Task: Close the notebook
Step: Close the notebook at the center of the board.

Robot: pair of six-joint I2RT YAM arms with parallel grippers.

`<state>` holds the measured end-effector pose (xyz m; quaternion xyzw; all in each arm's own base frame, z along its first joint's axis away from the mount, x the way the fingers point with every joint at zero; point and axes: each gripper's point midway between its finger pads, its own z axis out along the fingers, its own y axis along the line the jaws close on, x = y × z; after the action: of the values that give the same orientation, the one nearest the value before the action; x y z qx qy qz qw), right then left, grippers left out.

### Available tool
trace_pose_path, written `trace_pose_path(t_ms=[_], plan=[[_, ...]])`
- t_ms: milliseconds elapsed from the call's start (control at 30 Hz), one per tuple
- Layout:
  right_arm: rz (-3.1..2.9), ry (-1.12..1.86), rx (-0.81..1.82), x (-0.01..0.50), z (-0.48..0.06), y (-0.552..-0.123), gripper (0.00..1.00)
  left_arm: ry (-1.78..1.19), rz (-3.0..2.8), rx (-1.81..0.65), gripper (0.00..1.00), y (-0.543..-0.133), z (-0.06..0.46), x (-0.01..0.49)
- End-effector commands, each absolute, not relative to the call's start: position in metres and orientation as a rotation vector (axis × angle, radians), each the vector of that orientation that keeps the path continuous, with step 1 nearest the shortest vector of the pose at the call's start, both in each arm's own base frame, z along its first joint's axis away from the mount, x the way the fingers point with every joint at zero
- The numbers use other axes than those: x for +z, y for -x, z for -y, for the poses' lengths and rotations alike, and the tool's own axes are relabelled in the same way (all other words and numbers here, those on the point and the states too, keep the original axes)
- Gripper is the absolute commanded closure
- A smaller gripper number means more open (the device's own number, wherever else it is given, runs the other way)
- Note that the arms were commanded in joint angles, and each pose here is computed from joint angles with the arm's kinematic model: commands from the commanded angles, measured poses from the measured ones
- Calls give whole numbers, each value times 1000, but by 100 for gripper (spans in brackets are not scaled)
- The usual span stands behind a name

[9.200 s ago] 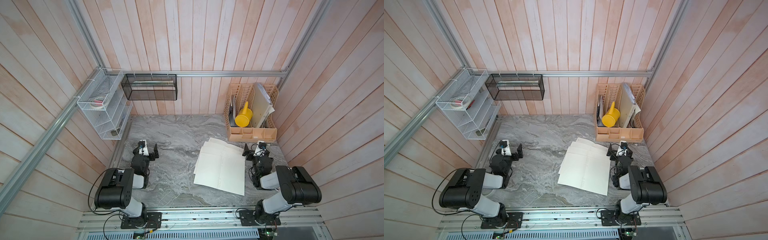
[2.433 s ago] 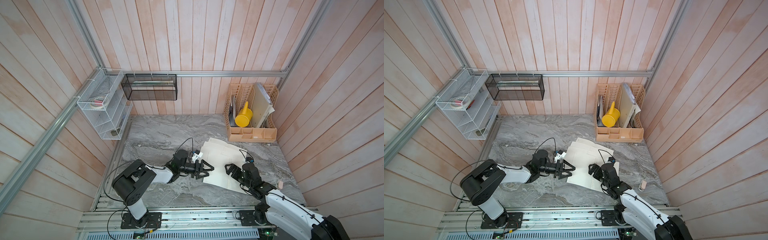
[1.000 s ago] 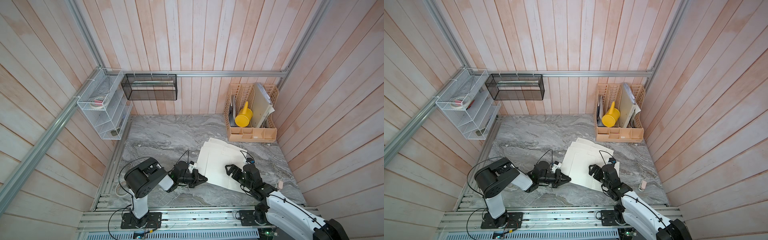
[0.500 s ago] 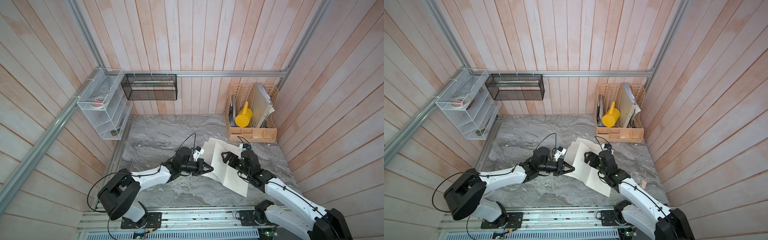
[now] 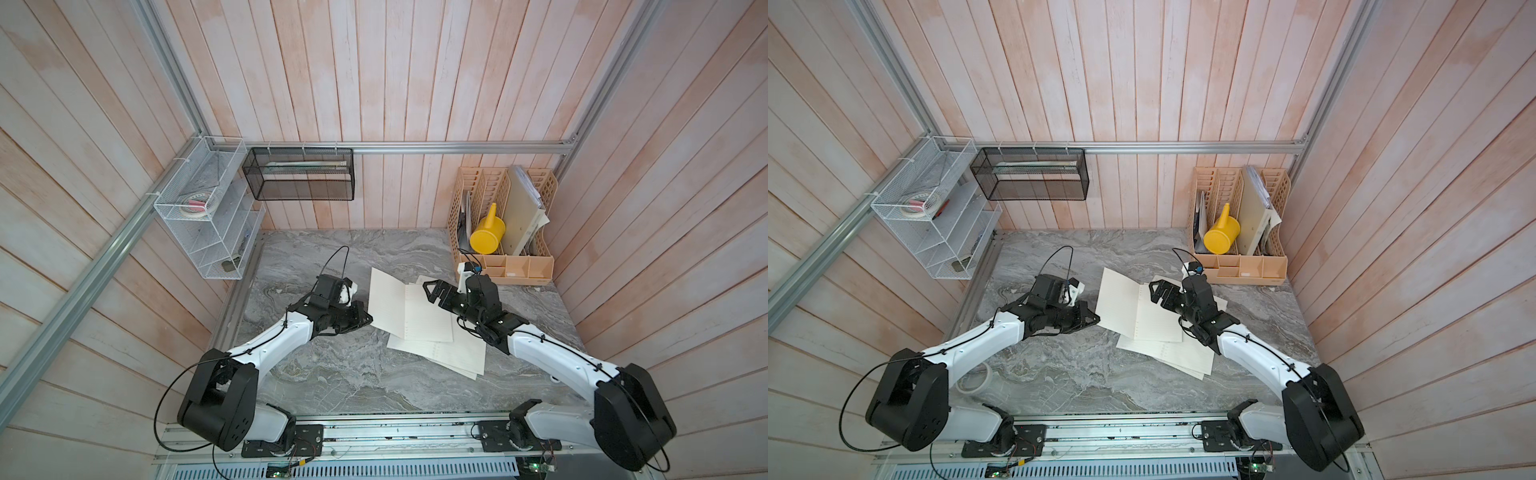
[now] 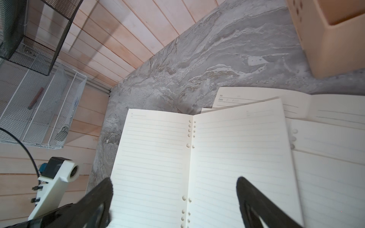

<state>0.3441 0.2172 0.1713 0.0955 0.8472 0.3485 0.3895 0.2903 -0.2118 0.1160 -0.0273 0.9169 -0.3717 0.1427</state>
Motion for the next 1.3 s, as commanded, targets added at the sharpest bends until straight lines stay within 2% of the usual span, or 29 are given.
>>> trace_pose_path(t_ms=[0, 300, 433, 633, 900, 1267], plan=[[-2097, -144, 998, 188, -249, -355, 2, 54, -2670, -990, 100, -290, 186, 123], [-2087, 19, 1213, 174, -322, -370, 2, 140, -2657, -868, 100, -294, 131, 135], [-2056, 58, 1398, 170, -350, -367, 2, 159, -2661, -810, 100, -296, 113, 135], [-2100, 83, 1469, 151, -379, -353, 2, 154, -2667, -760, 100, -300, 100, 144], [-2164, 88, 1505, 123, -392, -328, 2, 227, -2729, -598, 100, -286, 77, 151], [-2218, 121, 1548, 106, -406, -318, 2, 220, -2728, -563, 100, -281, 71, 157]])
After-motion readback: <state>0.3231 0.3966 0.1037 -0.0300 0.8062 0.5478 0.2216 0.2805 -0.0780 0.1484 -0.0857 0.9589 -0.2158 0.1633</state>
